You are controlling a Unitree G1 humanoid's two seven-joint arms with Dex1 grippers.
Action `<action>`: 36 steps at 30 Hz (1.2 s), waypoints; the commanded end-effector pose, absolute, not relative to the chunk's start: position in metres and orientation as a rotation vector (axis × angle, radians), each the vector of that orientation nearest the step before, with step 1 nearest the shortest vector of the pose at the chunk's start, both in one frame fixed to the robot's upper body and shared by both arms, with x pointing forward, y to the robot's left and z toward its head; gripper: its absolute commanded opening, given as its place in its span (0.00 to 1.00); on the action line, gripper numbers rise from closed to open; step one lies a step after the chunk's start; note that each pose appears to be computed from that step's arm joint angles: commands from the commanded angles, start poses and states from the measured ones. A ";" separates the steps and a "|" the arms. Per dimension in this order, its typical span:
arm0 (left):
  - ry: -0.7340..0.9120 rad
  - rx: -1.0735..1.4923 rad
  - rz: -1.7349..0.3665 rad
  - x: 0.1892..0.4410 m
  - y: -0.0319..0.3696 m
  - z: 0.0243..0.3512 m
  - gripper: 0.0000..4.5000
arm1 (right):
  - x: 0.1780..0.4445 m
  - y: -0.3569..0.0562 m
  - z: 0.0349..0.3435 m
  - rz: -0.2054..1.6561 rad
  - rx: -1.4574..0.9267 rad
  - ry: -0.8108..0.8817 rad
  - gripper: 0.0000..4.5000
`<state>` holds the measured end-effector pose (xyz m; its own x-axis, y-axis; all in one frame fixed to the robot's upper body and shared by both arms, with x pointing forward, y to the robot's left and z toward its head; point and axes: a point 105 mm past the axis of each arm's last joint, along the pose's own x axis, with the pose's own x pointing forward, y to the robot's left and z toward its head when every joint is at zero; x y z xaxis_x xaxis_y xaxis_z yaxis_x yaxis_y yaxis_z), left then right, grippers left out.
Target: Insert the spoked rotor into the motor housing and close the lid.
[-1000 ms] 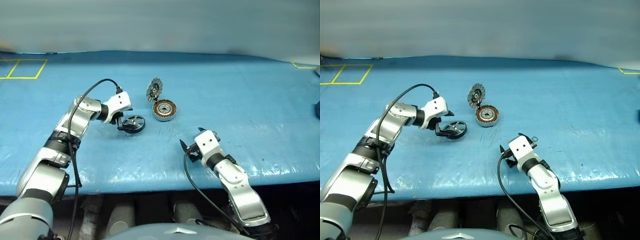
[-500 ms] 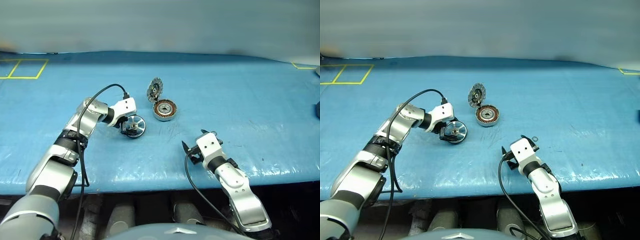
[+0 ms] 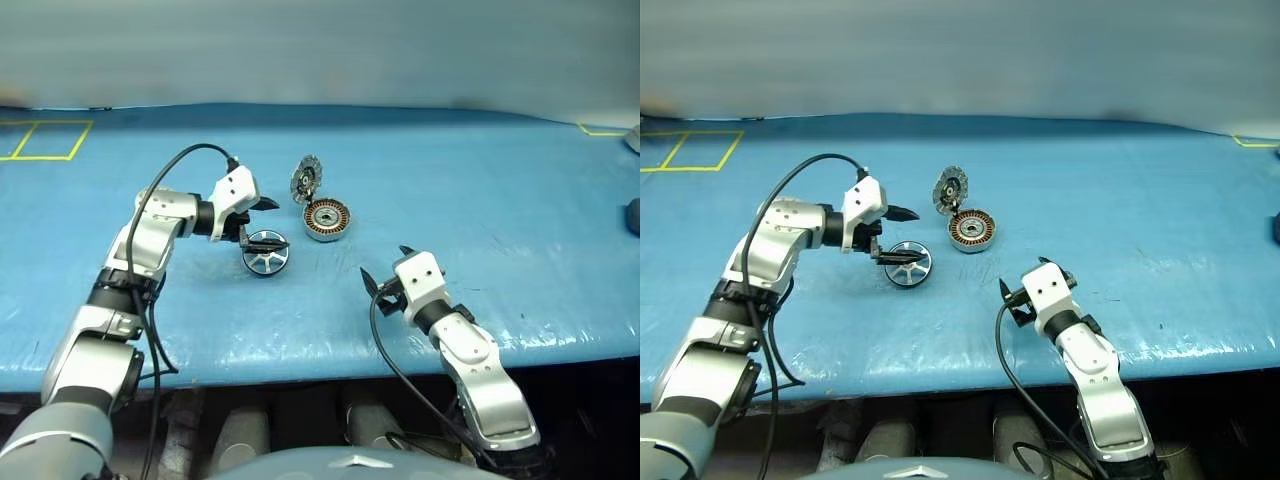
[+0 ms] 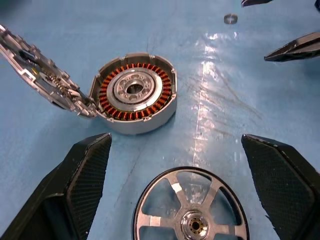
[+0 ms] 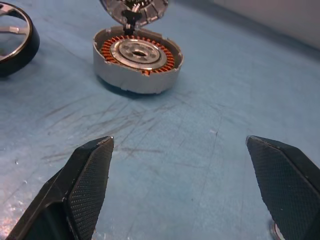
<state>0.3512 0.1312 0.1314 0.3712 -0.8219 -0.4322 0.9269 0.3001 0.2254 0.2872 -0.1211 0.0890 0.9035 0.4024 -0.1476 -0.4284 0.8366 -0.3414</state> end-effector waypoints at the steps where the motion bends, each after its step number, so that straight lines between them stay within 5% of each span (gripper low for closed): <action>1: 0.186 0.472 -1.140 0.342 0.134 0.140 1.00 | 0.299 -0.102 0.106 0.585 -0.553 0.005 0.99; 7: 0.107 0.392 -1.085 0.317 0.136 0.123 1.00 | 0.325 -0.078 0.107 0.900 -0.848 0.047 0.99; 13: 0.109 0.282 -1.016 0.286 0.139 0.106 1.00 | 0.369 -0.063 0.120 0.994 -1.015 0.035 0.99; 18: 0.098 0.245 -0.969 0.271 0.141 0.100 1.00 | 0.379 -0.056 0.111 1.134 -1.083 0.134 0.99; 28: 0.047 0.204 -0.928 0.254 0.131 0.102 1.00 | 0.415 -0.049 0.112 1.127 -1.206 0.206 0.99; 36: 0.042 0.189 -0.878 0.254 0.133 0.101 1.00 | 0.414 -0.049 0.092 1.154 -1.232 0.262 0.99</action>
